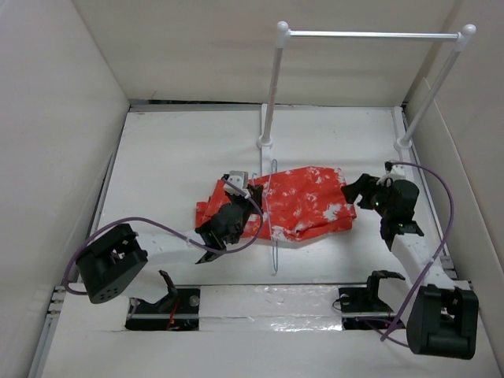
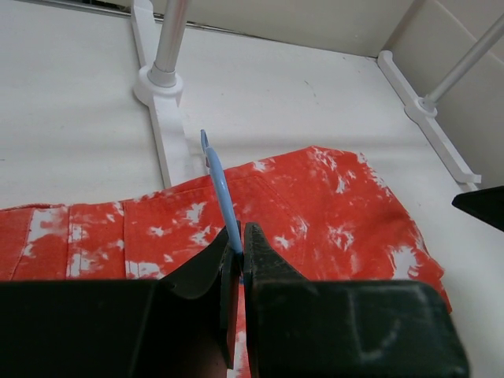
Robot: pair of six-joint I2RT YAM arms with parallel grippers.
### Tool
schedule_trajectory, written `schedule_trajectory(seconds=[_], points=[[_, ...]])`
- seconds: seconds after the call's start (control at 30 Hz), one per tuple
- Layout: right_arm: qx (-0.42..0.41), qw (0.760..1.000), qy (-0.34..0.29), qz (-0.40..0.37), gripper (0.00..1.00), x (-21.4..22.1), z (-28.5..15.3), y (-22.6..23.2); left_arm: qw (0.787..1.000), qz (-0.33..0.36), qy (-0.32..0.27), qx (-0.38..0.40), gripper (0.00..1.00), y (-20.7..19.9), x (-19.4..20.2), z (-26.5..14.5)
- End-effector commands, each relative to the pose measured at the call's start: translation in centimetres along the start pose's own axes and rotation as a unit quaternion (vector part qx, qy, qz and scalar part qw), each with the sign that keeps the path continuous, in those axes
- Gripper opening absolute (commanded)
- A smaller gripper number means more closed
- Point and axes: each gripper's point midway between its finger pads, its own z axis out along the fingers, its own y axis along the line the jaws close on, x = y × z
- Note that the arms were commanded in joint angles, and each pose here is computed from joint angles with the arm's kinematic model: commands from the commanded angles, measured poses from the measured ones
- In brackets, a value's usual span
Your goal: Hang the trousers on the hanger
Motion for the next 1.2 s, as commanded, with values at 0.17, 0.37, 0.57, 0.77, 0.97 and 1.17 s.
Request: schedule_trajectory(seconds=[0.17,0.37,0.57,0.77,0.97,1.17], points=[[-0.191,0.979,-0.059,-0.044,0.83,-2.5,-3.8,16.0,0.996,-0.051,-0.069,0.024,0.0,-4.6,-7.9,-0.8],[-0.235,0.971,-0.044,-0.022,0.78,0.5,-4.8,24.8,0.995,-0.055,-0.078,0.03,0.0,-5.7,-9.4,-0.7],[-0.252,0.967,0.008,0.013,0.63,4.9,-1.9,26.9,0.994,-0.067,-0.081,0.031,0.0,-5.7,-10.4,-1.3],[-0.275,0.961,0.034,0.023,0.45,7.3,-0.8,28.6,0.993,-0.075,-0.081,0.045,0.0,-6.5,-11.6,-2.2],[-0.327,0.943,0.04,0.043,0.05,7.7,-1.4,30.7,0.992,-0.08,-0.08,0.049,0.0,-6.7,-12.3,-2.5],[-0.395,0.912,0.034,0.107,0.0,6.0,-4.2,32.6,0.989,-0.081,-0.099,0.071,0.0,-8.3,-15.3,-2.6]])
